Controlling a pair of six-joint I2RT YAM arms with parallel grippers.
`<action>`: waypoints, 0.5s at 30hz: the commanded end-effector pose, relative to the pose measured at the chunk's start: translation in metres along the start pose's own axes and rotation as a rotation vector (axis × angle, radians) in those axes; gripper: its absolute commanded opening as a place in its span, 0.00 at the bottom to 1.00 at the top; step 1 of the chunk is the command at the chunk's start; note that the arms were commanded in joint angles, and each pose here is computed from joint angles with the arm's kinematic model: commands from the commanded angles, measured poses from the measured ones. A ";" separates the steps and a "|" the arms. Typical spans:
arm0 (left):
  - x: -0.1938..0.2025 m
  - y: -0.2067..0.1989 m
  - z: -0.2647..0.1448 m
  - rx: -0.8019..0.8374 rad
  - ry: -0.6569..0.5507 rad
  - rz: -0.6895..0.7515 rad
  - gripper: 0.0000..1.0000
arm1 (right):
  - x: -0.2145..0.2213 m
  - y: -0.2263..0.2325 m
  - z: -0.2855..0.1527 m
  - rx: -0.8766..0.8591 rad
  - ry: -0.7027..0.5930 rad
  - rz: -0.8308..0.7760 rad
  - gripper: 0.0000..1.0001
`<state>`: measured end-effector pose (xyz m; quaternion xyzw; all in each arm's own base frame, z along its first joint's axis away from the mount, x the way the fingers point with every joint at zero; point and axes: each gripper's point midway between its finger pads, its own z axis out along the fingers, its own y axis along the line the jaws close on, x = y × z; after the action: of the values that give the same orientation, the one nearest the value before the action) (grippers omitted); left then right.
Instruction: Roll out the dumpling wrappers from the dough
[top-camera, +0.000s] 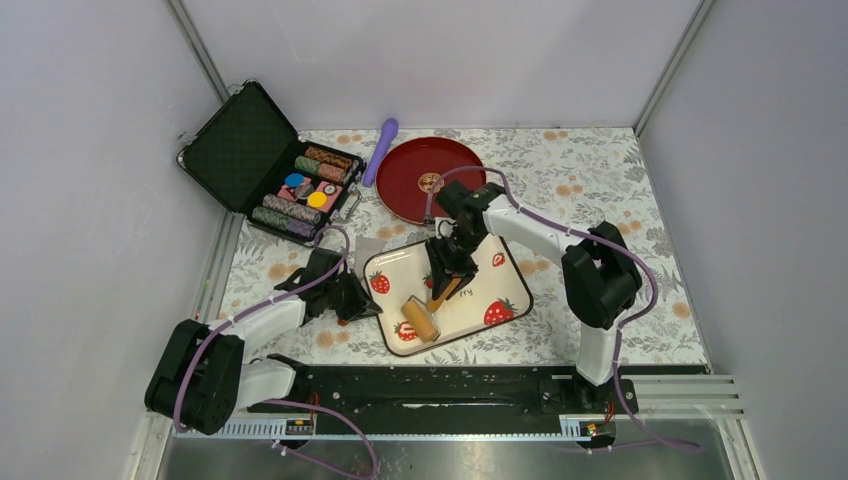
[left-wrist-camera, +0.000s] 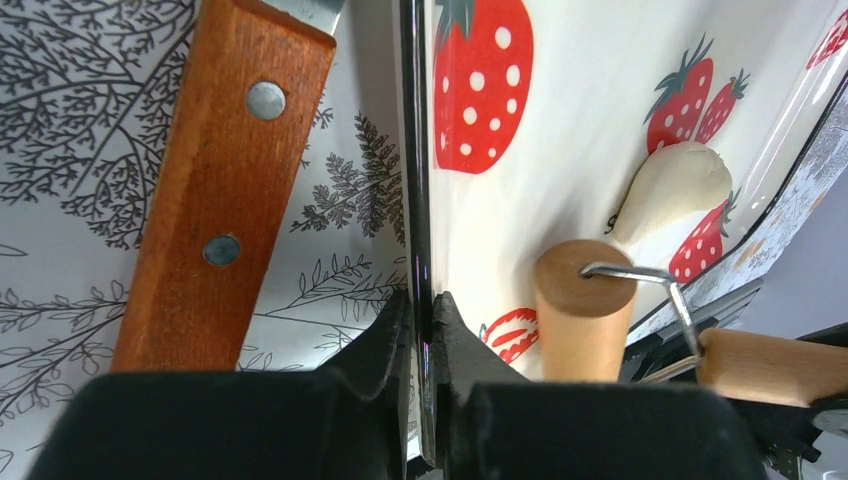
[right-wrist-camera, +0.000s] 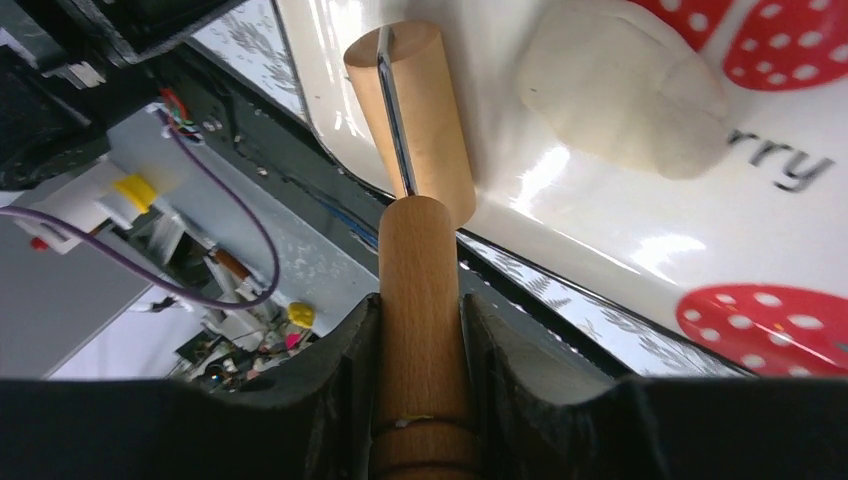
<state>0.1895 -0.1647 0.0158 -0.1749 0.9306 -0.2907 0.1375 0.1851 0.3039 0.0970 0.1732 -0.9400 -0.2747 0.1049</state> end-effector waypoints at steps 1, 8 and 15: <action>0.010 0.031 -0.001 -0.128 0.015 0.038 0.00 | -0.007 -0.043 -0.025 0.319 -0.097 -0.072 0.00; 0.011 0.033 -0.001 -0.132 0.018 0.038 0.00 | -0.036 -0.007 -0.089 0.276 -0.333 -0.111 0.00; 0.011 0.033 -0.001 -0.133 0.017 0.038 0.00 | -0.041 -0.035 -0.105 0.445 -0.317 -0.100 0.00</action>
<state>0.1893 -0.1649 0.0159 -0.1746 0.9306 -0.2908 0.1374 0.2534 0.2657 0.1489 0.1857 -0.9679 -0.1500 -0.0784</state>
